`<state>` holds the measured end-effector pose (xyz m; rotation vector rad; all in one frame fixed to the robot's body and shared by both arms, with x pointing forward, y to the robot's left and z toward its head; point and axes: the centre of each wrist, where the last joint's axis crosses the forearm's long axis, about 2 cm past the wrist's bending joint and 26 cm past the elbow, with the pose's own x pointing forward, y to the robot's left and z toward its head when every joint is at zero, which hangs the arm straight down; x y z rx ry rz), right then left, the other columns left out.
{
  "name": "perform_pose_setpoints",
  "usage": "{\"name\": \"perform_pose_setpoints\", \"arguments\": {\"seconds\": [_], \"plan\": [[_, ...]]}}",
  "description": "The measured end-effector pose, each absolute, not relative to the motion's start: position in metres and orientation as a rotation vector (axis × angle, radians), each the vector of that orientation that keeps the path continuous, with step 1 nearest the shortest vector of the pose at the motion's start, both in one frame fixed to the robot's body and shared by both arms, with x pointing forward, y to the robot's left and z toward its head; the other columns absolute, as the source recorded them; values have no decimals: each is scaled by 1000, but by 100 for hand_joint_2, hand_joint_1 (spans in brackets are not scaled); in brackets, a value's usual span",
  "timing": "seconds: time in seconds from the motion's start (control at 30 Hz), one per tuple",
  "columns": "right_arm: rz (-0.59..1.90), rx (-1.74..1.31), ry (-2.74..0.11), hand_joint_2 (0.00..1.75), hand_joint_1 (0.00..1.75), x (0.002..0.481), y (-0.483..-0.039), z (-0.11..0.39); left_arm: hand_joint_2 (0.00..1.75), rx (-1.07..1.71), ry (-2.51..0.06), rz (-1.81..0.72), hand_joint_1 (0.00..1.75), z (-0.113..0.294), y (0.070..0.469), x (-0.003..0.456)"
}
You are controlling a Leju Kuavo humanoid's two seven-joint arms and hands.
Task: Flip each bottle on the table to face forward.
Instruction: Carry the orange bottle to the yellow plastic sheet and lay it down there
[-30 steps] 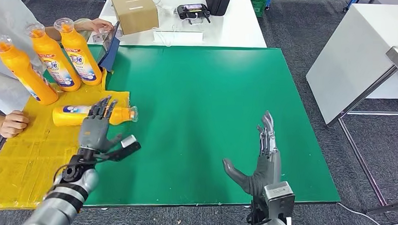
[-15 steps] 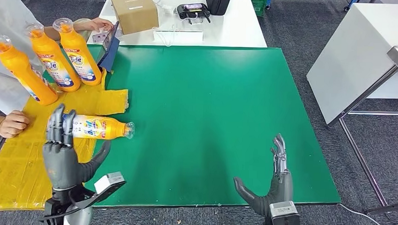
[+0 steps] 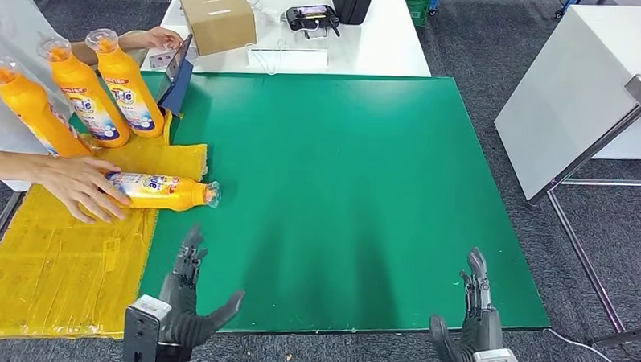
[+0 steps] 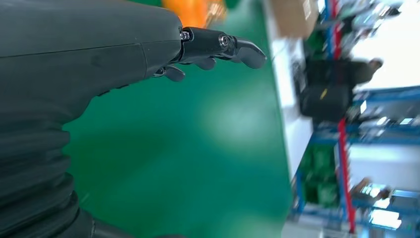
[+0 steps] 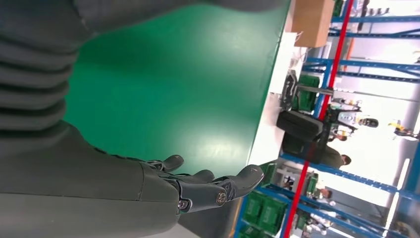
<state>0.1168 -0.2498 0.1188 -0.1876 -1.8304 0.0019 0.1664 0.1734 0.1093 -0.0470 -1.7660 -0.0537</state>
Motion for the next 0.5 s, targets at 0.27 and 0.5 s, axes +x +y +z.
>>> {"name": "perform_pose_setpoints", "arguments": {"seconds": [0.27, 0.5], "plan": [[45, -226, -1844, 0, 0, 112, -249, 116, 0, -182, -1756, -137, 0, 99, 162, 155], [48, -228, -1844, 0, 0, 112, -249, 116, 0, -203, -1763, -169, 0, 98, 160, 153]]}}
